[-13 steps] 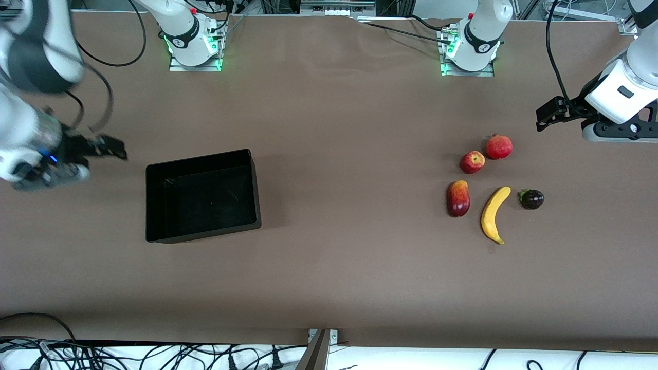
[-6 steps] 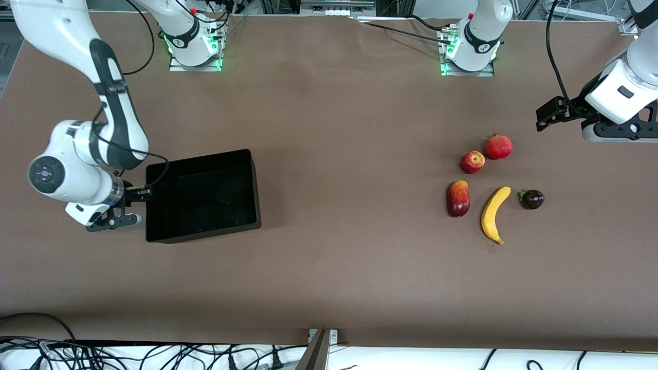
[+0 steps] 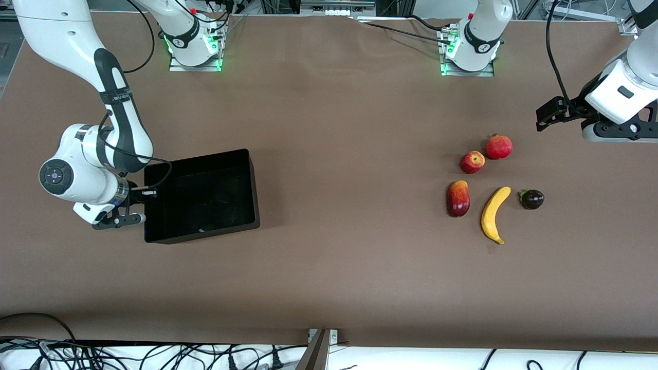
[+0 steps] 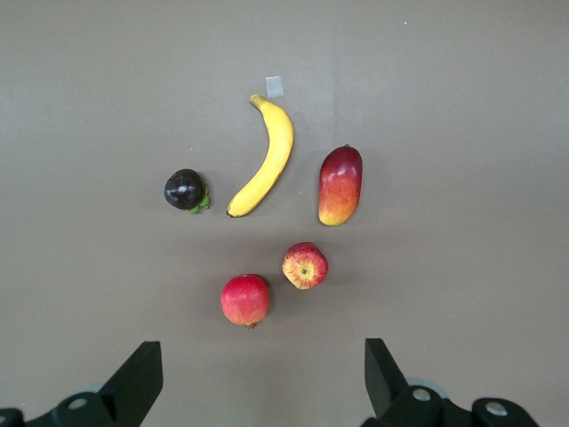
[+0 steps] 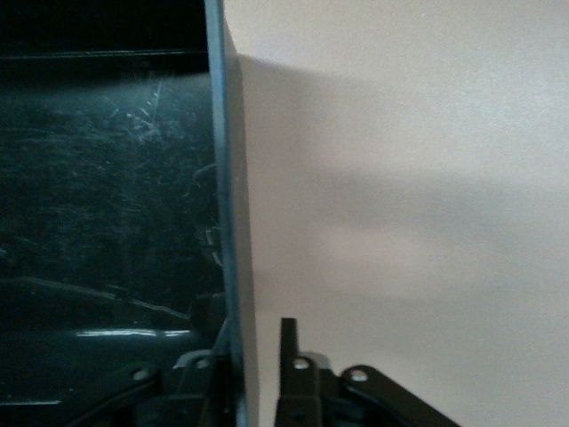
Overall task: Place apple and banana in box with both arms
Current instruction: 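Reach the right gripper to the black box rim and grip it, then slide the black box with the right gripper toward the fruit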
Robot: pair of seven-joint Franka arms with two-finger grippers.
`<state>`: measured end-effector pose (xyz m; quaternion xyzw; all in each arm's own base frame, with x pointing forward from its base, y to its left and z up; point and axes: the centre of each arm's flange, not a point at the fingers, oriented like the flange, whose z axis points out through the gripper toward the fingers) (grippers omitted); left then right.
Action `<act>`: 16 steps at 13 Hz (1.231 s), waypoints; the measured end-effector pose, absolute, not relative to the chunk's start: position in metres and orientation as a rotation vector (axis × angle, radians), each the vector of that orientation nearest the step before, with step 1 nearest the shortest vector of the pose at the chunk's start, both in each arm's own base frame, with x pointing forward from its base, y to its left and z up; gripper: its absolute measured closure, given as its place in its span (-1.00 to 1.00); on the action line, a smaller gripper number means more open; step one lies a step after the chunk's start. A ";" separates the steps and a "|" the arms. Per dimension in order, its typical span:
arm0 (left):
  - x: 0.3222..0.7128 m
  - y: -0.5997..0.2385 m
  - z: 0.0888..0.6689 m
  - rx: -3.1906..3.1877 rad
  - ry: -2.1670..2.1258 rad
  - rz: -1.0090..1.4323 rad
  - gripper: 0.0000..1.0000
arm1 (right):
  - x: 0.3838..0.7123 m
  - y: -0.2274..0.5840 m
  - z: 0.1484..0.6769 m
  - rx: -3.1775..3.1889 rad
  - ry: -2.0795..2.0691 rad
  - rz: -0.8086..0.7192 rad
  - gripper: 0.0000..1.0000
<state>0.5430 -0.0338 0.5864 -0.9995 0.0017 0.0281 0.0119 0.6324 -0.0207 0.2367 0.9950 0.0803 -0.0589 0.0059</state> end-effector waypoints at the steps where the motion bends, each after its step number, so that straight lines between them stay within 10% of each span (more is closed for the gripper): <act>1: 0.543 -0.034 0.586 -3.117 0.005 0.088 -1.00 | 0.634 -0.019 0.240 3.119 0.254 -0.175 0.86; 9: 0.543 -0.034 0.586 -3.117 0.005 0.088 -1.00 | 0.673 0.108 0.361 3.229 0.294 -0.165 0.91; 16: 0.543 -0.034 0.586 -3.117 0.005 0.088 -1.00 | 0.607 0.379 0.337 3.211 0.031 -0.159 0.91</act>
